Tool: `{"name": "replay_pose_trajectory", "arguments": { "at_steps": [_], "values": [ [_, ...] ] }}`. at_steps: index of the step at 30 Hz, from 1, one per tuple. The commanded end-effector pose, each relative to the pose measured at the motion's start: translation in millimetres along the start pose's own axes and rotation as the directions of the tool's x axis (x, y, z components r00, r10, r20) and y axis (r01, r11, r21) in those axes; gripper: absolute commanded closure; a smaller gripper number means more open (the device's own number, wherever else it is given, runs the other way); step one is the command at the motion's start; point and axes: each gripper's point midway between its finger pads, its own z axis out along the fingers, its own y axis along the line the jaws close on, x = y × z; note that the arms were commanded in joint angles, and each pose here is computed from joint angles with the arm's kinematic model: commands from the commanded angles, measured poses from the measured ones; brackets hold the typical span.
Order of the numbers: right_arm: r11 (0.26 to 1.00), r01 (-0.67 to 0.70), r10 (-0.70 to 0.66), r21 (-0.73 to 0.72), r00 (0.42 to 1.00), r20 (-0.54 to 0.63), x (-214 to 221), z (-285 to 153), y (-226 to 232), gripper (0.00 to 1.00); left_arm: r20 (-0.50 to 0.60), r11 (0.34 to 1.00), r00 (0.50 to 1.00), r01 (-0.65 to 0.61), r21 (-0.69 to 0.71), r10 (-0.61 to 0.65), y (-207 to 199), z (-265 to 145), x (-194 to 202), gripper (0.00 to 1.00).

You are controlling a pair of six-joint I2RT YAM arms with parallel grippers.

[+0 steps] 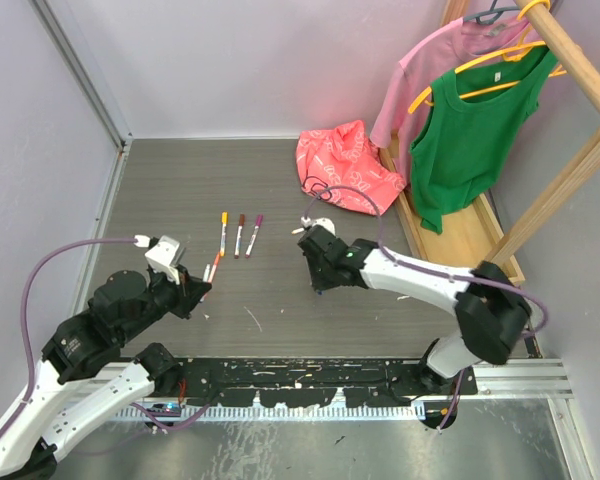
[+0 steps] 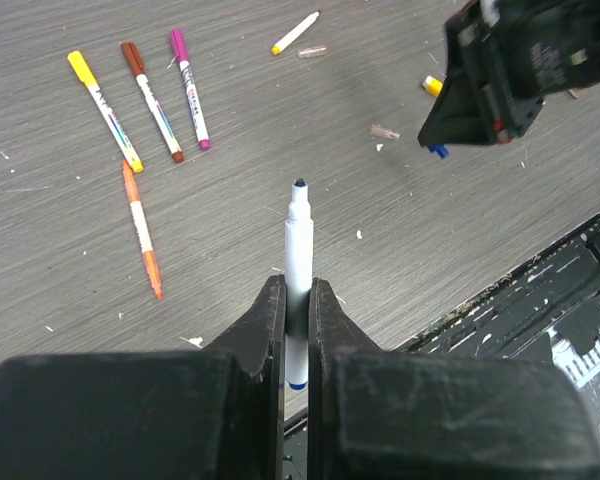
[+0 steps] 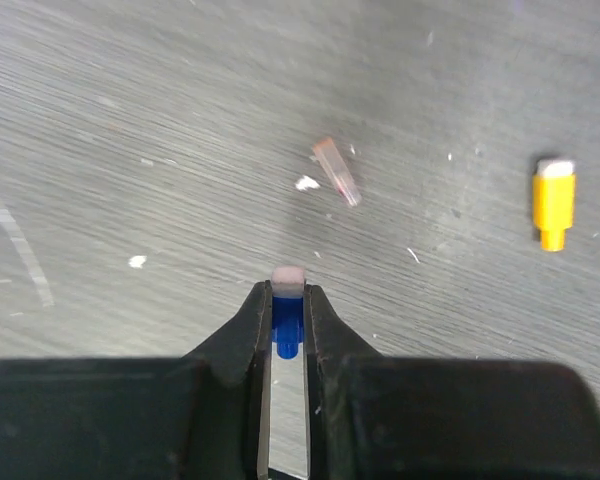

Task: Insert the pens into the pen caps
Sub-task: Insert the pen cap onto the pen.

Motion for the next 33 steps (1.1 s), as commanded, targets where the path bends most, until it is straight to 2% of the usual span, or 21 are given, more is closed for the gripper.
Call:
{"name": "replay_pose_trajectory", "arguments": {
  "at_steps": [1,8,11,14,16,22,27,33],
  "values": [
    [0.993,-0.009,0.045,-0.119,0.953,0.299,-70,-52,17,1.00,0.089,0.999,0.996,0.025,0.028,-0.027,-6,-2,-20,1.00],
    [0.981,-0.109,0.181,-0.160,0.808,0.561,-115,-108,-1,1.00,0.164,0.992,0.983,0.064,0.105,-0.081,-20,-3,-34,1.00],
    [0.974,-0.096,0.206,-0.203,0.744,0.636,-122,-134,-6,1.00,0.187,0.989,0.977,0.083,0.120,-0.105,-22,-3,-38,1.00],
    [0.967,-0.104,0.235,-0.232,0.719,0.654,-120,-151,-13,1.00,0.192,0.985,0.973,0.102,0.140,-0.128,-26,-2,-40,1.00],
    [0.962,-0.055,0.223,-0.266,0.719,0.658,-116,-161,-12,1.00,0.182,0.979,0.973,0.112,0.170,-0.143,-32,-2,-42,1.00],
    [0.911,0.035,0.295,-0.411,0.641,0.708,-115,-201,-2,1.00,0.161,0.958,0.975,0.106,0.265,-0.152,-55,-6,-59,1.00],
    [0.812,0.123,0.387,-0.570,0.618,0.685,-121,-233,28,1.00,0.173,0.959,0.978,0.064,0.277,-0.116,-61,-1,-73,1.00],
    [0.770,0.182,0.391,-0.611,0.623,0.678,-142,-252,52,1.00,0.194,0.945,0.980,-0.019,0.325,-0.048,-75,14,-87,1.00]
  ]
}}
